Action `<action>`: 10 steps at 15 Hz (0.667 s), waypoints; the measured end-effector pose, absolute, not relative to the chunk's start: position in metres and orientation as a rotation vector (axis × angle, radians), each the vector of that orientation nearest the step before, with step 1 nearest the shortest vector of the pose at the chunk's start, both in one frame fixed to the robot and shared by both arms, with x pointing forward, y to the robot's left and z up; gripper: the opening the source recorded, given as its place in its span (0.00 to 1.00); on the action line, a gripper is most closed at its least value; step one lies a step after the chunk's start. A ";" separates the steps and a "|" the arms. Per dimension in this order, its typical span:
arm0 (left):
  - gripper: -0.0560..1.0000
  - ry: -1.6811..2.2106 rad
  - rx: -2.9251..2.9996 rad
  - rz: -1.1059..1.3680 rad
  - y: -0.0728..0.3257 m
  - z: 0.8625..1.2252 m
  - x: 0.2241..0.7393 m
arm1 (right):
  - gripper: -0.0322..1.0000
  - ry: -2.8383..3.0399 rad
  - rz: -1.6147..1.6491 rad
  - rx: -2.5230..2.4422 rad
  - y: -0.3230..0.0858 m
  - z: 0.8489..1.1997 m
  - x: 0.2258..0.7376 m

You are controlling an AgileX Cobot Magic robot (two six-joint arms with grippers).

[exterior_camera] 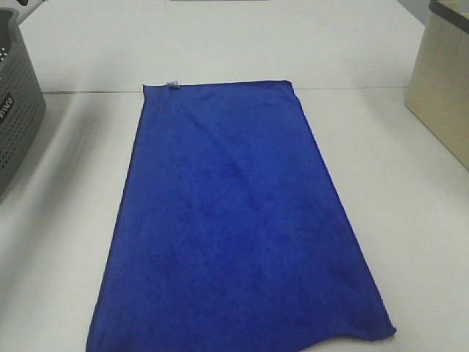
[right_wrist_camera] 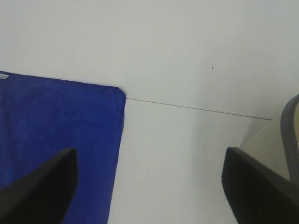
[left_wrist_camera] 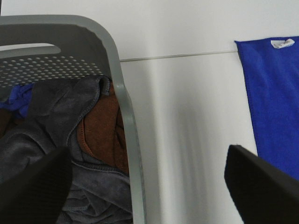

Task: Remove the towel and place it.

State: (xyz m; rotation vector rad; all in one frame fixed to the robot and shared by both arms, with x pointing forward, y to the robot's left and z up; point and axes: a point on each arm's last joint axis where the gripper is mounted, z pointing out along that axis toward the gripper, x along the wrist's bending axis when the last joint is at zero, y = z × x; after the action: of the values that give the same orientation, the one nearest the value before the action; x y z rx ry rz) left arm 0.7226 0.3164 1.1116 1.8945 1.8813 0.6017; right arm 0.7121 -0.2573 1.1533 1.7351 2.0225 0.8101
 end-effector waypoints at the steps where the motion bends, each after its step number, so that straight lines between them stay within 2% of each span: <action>1: 0.84 1.885 1.900 0.594 0.316 1.111 0.721 | 0.83 2.039 0.802 1.763 -0.257 1.155 0.703; 4: 0.84 1.915 1.927 0.567 0.314 1.120 0.695 | 0.83 2.118 0.693 1.865 -0.260 1.156 0.652; 7: 0.84 2.008 1.992 0.635 0.322 1.138 0.628 | 0.83 2.164 0.563 1.922 -0.268 1.158 0.561; 10: 0.84 1.999 1.945 0.645 0.319 1.157 0.549 | 0.83 2.138 0.569 1.914 -0.274 1.164 0.475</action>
State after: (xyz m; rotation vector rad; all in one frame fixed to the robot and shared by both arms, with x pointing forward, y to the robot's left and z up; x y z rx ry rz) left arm 0.5486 0.3188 1.1570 1.9450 1.9990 0.6449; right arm 0.4745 -0.2745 1.1643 1.9136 2.1381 0.5687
